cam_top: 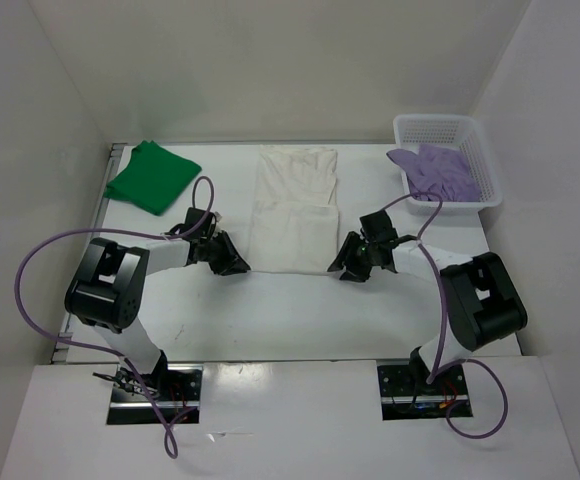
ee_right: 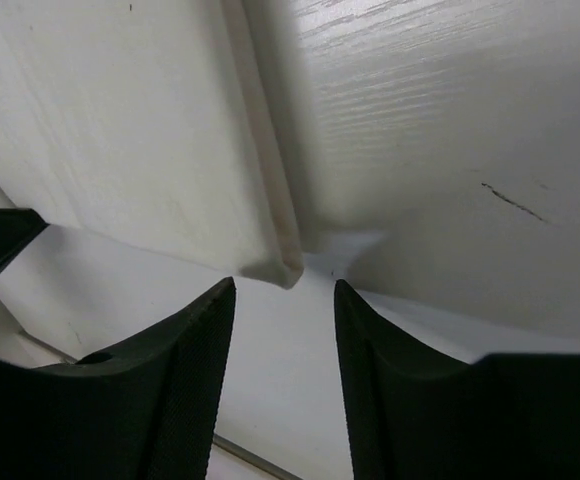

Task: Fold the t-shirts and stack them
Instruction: Grab one side of the 2/3 rectangular tshirt with both arms, then fold the long partially folded tshirt into a neat square

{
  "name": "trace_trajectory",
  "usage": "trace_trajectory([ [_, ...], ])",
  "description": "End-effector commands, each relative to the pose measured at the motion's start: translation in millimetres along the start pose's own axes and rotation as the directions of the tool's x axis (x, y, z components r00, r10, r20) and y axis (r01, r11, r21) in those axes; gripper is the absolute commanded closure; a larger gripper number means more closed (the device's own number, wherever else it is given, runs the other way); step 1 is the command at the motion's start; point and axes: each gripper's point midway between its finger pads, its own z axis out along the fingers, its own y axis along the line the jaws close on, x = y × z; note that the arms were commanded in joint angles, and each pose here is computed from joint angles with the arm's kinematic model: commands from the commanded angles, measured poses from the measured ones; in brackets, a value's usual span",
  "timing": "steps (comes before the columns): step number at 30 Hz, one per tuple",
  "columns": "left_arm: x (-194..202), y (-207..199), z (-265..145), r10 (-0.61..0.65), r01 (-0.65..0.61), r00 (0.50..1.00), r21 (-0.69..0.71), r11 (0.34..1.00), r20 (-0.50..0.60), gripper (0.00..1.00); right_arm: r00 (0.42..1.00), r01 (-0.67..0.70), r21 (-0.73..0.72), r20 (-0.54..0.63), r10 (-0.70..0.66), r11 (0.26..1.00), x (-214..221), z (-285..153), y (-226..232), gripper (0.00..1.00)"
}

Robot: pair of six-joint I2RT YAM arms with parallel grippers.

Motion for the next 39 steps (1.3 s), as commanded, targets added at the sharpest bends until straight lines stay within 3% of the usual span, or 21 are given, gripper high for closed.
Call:
trace_trajectory([
  [1,-5.3,0.5,2.9,0.026,-0.026,1.000,-0.006,1.000,0.011,0.79,0.998,-0.016,-0.043,0.059,0.019,0.999,-18.7,4.9,13.8,0.51],
  [8,-11.3,-3.8,3.0,0.026,-0.026,0.999,0.001,1.000,0.032,0.89,0.998,-0.027,-0.041,0.056,0.029,0.999,-19.0,11.9,11.8,0.84],
  [9,-11.3,-3.8,3.0,0.026,-0.026,0.999,0.001,1.000,0.032,0.91,0.998,-0.027,-0.041,0.056,0.029,0.999,-19.0,11.9,11.8,0.93],
  [11,-12.6,-6.6,0.3,0.040,-0.040,0.998,0.008,0.999,0.040,0.96,0.997,-0.024,-0.041,0.071,0.027,0.999,-23.7,11.2,14.4,0.99],
  [16,-4.7,-3.7,-11.4,0.043,-0.043,0.998,-0.010,0.999,0.034,1.00,0.998,-0.030,-0.028,0.060,0.031,0.999,-18.9,-4.6,15.7,1.00],
  [19,15.7,9.5,-26.9,0.032,-0.032,0.999,-0.050,0.998,0.005,1.00,0.999,-0.043,-0.007,0.018,0.043,0.999,5.8,-18.7,2.5,1.00],
  [22,57.7,20.7,-48.5,0.011,-0.018,0.996,-0.078,0.997,-0.086,1.00,1.000,-0.011,-0.021,-0.029,0.011,1.000,36.9,-34.4,8.4,1.00],
  [25,87.1,13.0,-83.7,-0.053,0.051,0.994,-0.023,0.998,-0.097,1.00,0.995,-0.027,-0.032,-0.098,0.023,0.999,69.0,-62.4,17.4,1.00],
  [26,88.4,1.5,-102.5,-0.030,0.031,0.998,0.025,0.999,-0.056,1.00,0.992,-0.035,-0.022,-0.125,0.032,0.999,79.7,-72.7,15.0,1.00],
  [27,97.8,3.5,-114.6,-0.045,0.045,0.996,0.002,0.999,-0.076,1.00,0.995,-0.033,-0.072,-0.093,0.026,0.997,76.2,-90.4,26.3,1.00],
  [32,72.0,-43.9,-152.0,-0.002,0.003,1.000,0.088,0.996,-0.019,1.00,0.999,0.030,-0.150,-0.039,-0.036,0.988,40.1,-127.1,66.9,1.00],
  [33,48.2,-69.4,-164.0,0.019,-0.026,0.999,0.158,0.987,0.044,1.00,0.998,0.058,-0.166,-0.008,-0.060,0.984,19.4,-127.5,83.7,1.00],
  [35,15.2,-86.6,-160.7,0.054,-0.069,0.994,0.155,0.985,0.100,1.00,0.994,0.106,-0.168,0.050,-0.099,0.980,-13.7,-123.5,90.7,1.00],
  [36,-4.1,-89.9,-161.3,0.055,-0.075,0.989,0.145,0.987,0.137,1.00,0.986,0.148,-0.221,0.107,-0.127,0.964,-37.1,-130.1,114.3,1.00],
  [38,-43.9,-104.3,-153.3,0.063,-0.096,0.979,0.166,0.981,0.194,1.00,0.980,0.166,-0.149,0.133,-0.146,0.975,-72.7,-105.3,109.7,1.00],
  [39,-62.9,-95.1,-140.5,0.039,-0.068,0.977,0.133,0.989,0.210,1.00,0.967,0.200,-0.179,0.194,-0.165,0.963,-99.1,-111.1,130.9,1.00],
])
